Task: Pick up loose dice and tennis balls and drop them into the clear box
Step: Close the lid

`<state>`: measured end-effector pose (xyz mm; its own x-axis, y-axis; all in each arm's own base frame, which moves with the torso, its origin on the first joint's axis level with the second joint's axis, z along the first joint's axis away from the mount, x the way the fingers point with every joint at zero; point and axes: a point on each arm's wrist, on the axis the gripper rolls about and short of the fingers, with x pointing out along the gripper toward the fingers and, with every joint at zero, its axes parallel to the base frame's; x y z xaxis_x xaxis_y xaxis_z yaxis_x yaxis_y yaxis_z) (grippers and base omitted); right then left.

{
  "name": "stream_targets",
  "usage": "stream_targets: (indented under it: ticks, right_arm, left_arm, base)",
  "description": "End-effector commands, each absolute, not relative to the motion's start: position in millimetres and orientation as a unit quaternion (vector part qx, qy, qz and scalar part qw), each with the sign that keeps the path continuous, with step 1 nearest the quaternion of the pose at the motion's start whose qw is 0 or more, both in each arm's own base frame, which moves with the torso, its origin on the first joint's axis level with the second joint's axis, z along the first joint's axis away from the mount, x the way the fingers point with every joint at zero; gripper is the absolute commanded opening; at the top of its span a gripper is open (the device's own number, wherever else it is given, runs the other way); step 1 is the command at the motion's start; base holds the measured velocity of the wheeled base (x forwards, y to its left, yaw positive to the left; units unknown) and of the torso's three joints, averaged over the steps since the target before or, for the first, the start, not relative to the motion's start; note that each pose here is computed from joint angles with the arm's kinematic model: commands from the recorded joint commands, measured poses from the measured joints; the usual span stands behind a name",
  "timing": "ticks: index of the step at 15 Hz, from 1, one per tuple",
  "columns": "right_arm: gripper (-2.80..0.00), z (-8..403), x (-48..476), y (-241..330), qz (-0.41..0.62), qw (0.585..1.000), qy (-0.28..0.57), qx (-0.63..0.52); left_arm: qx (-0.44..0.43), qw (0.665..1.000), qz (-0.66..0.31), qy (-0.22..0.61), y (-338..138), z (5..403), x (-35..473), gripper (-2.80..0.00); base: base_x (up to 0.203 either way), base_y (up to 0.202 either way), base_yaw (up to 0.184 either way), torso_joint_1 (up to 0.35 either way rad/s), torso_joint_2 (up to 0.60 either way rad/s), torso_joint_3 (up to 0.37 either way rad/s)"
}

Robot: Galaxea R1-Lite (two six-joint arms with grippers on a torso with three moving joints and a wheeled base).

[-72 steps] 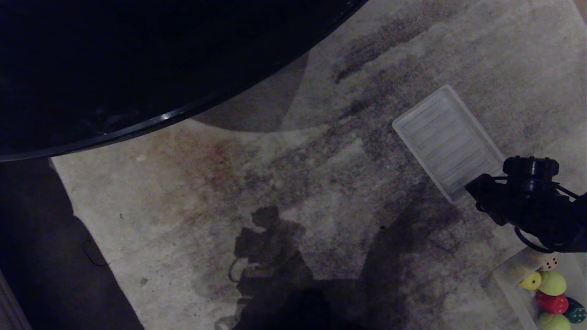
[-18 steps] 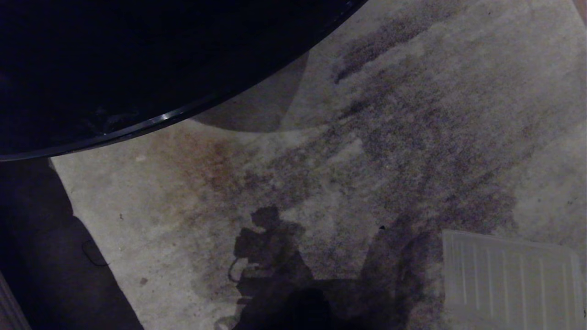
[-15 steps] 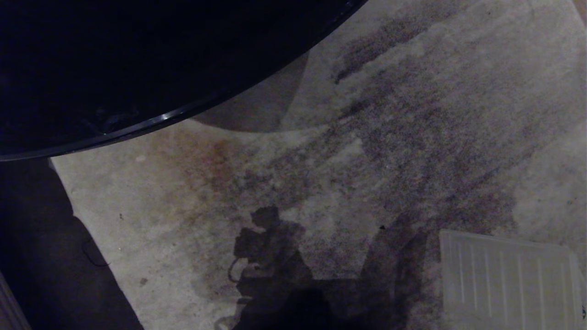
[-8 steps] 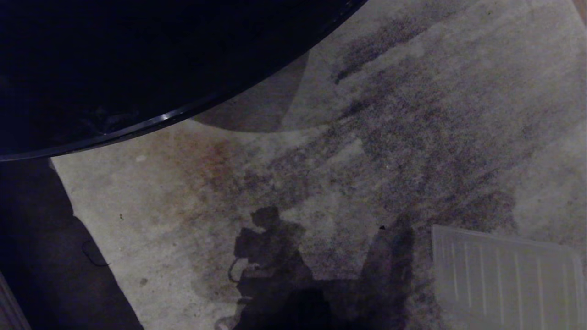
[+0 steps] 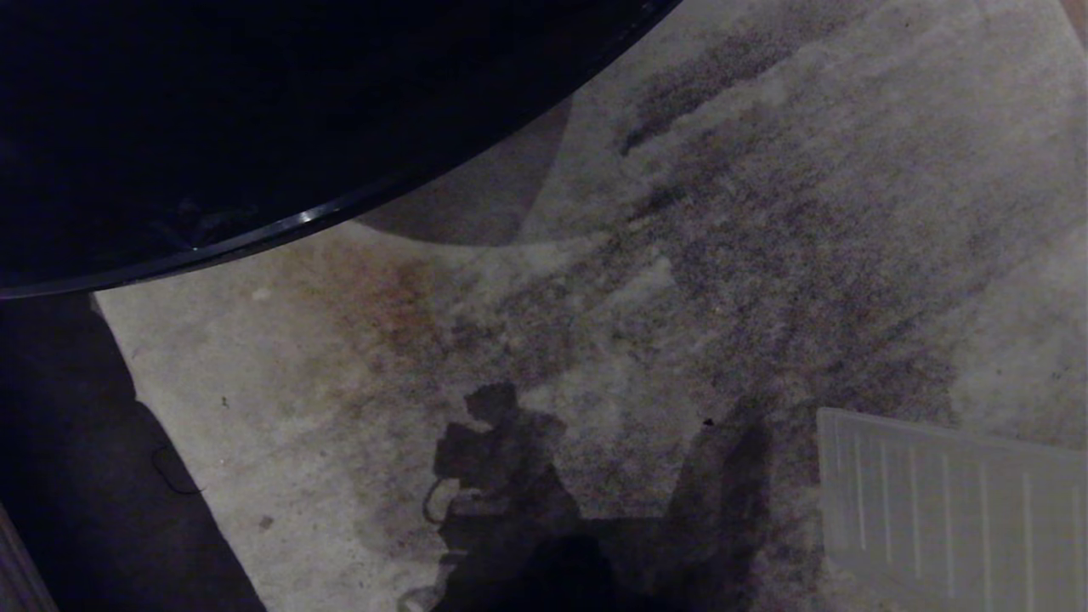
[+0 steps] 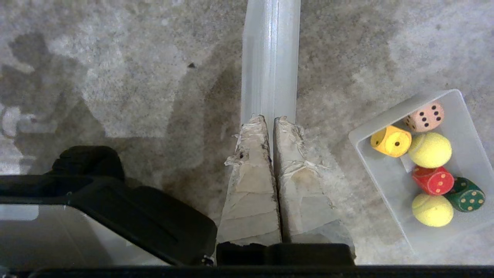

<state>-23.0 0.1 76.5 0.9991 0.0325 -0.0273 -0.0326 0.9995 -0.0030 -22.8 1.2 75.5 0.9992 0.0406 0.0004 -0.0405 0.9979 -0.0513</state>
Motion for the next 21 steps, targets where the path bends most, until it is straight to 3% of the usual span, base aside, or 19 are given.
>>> stream_targets:
  ticks: [1,17,21]
  right_arm:
    - [-2.8,75.3,-23.8,0.0,0.017,1.0,0.011,-0.003]
    - [-2.8,75.4,-23.8,0.0,0.017,1.0,0.011,-0.002]
    - [-2.8,75.4,-23.8,0.0,0.017,1.0,0.011,-0.002]
  left_arm:
    - [-0.026,0.999,0.021,0.0,1.2,75.2,-22.6,-2.8]
    - [-0.028,0.999,0.022,0.001,1.2,75.1,-22.6,-2.8]
    - [-0.028,0.999,0.021,0.001,1.2,75.1,-22.6,-2.8]
  base:
    - [0.0,0.0,0.0,0.0,0.0,0.0]
    - [0.0,0.0,0.0,0.0,0.0,0.0]
    - [-0.157,0.0,0.0,0.002,0.0,0.004]
